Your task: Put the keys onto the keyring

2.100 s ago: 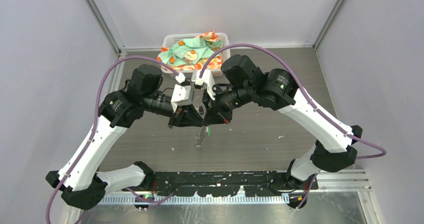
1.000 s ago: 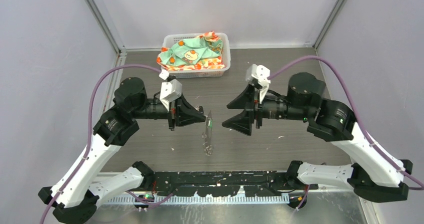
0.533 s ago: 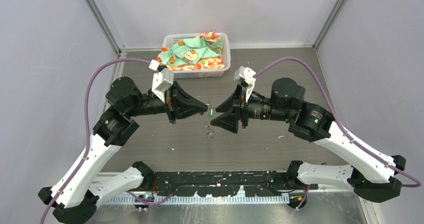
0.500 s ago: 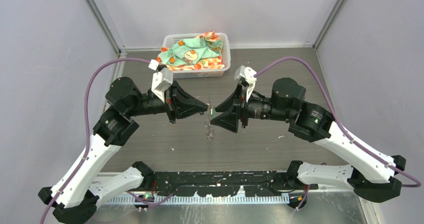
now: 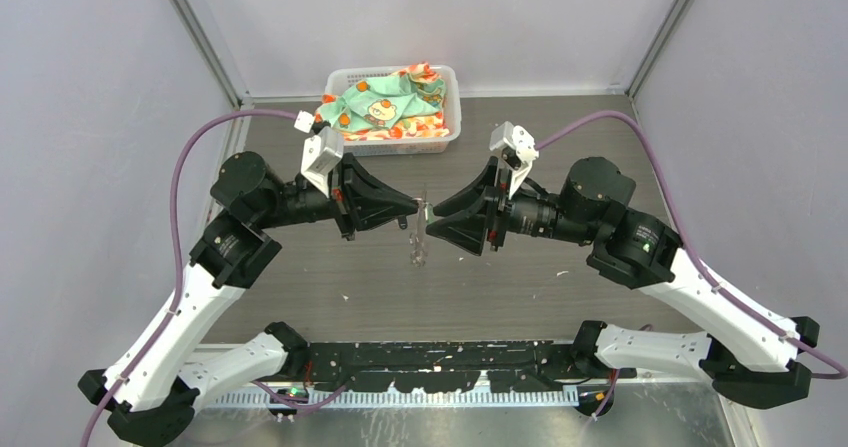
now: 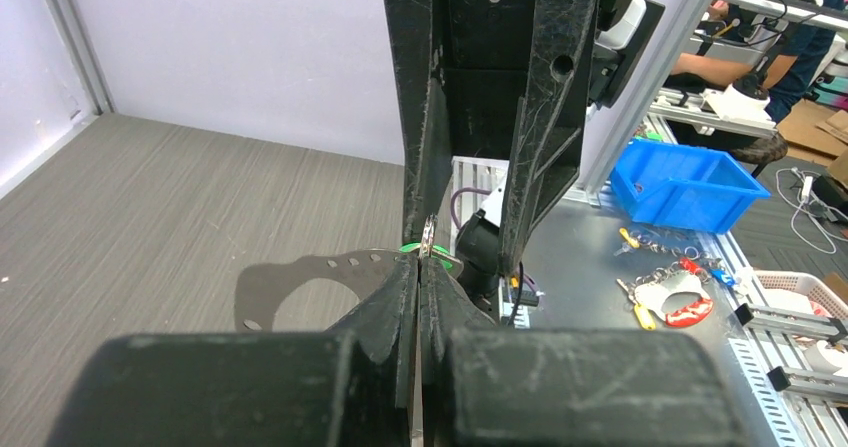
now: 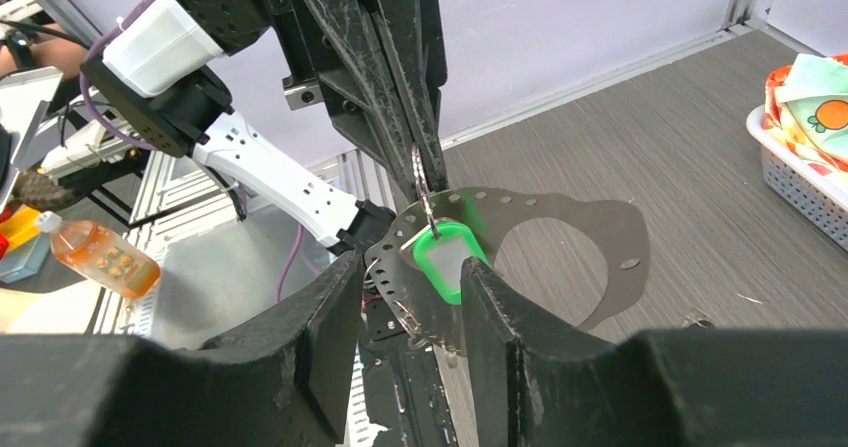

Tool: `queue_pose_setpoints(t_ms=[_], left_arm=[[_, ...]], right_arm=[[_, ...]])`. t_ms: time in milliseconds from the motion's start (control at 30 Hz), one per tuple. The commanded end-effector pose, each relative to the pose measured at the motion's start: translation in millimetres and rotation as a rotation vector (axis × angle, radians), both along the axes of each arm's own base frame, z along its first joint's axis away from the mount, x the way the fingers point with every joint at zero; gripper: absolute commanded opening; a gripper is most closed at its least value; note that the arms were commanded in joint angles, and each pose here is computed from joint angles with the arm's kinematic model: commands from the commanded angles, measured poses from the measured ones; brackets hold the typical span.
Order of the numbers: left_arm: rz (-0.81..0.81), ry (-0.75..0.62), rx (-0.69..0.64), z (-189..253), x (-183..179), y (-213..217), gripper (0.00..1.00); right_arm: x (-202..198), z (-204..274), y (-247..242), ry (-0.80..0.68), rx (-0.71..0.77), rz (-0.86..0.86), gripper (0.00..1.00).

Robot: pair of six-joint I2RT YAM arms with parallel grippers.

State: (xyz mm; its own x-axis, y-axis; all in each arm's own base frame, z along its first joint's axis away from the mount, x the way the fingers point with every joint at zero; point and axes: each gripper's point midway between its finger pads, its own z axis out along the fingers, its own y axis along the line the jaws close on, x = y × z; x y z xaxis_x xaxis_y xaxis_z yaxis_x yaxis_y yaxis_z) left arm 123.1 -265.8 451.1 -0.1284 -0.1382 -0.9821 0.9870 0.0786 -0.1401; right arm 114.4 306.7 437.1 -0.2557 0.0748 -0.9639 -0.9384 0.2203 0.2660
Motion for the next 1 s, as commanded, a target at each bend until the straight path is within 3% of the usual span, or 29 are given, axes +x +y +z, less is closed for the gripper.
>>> queue_pose_setpoints(t_ms=[0,167,567,967], left_arm=[[0.006,-0.067,-0.075,30.0,-6.4,5.0,0.0],[0.007,-0.072,-0.077,32.3,-6.6,5.6,0.0],[0.019,-0.076,-0.071,30.3,-4.8,6.0,0.0],[0.085,-0.102,-0.055,21.6,7.1,7.7,0.0]], right_arm=[[7.2,13.4,-0.9,-0.02,0.041,-0.04,0.47],[18.6,8.1,1.7,-0.015,0.015,-0.087,0.46],[16.8,2.9,-2.5,-0.015,-0.008,-0.089,0.1],[-0.7,-18.9,2.3,0.053,-0.094,0.013,0.03]])
